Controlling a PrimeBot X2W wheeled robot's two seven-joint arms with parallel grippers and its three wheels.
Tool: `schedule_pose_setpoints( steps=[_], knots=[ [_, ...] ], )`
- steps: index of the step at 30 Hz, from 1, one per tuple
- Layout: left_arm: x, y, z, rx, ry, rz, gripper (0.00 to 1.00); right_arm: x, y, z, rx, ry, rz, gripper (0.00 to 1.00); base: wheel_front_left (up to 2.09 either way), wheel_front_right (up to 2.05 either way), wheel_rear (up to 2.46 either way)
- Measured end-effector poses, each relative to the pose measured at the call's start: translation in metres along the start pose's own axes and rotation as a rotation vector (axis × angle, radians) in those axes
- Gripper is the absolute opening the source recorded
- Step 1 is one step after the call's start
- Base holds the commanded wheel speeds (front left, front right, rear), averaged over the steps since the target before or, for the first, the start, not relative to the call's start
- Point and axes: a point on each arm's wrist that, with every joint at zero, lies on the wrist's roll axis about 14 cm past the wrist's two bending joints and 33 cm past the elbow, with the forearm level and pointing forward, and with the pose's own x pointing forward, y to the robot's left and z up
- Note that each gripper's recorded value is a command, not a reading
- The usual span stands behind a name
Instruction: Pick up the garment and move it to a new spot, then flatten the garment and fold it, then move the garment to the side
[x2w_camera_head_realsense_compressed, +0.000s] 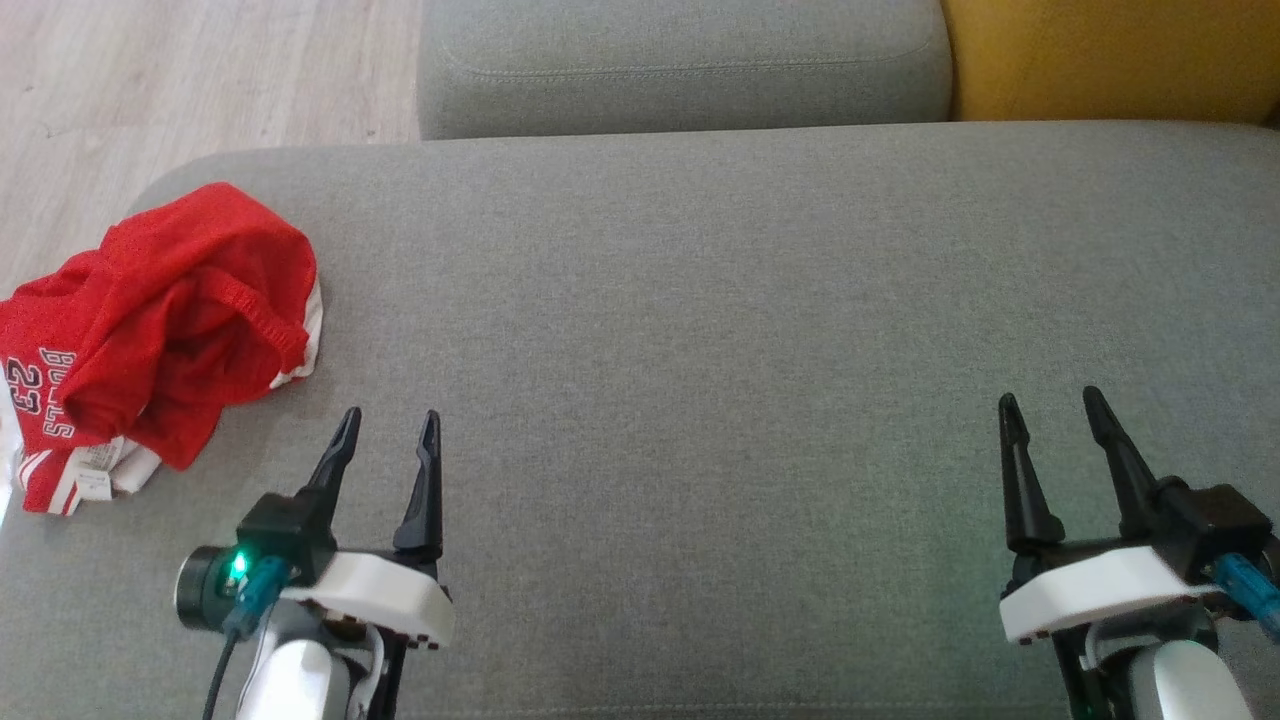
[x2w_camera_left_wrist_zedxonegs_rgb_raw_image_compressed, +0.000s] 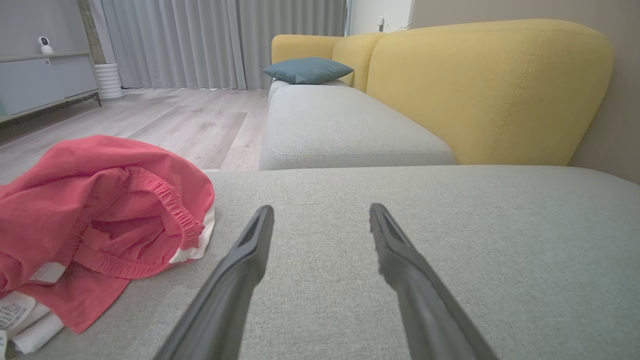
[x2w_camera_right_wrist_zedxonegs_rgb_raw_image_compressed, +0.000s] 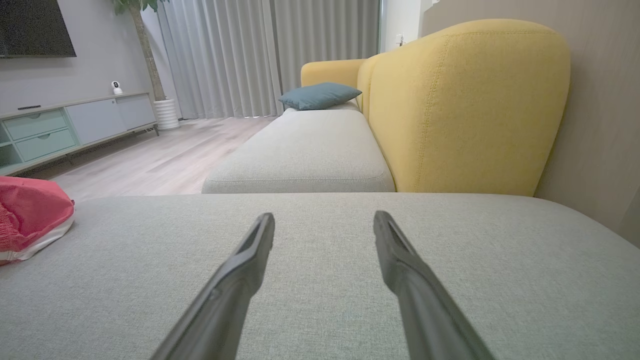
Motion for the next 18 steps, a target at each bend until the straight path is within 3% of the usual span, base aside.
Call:
schedule_pose_setpoints(
  steps=[18],
  knots=[
    [0.0,0.018,0.002,0.007,-0.004,0.059,1.0,0.011,0.012,-0.005,0.012,0.014,0.04,1.0,0.0,0.0,0.0]
  ],
)
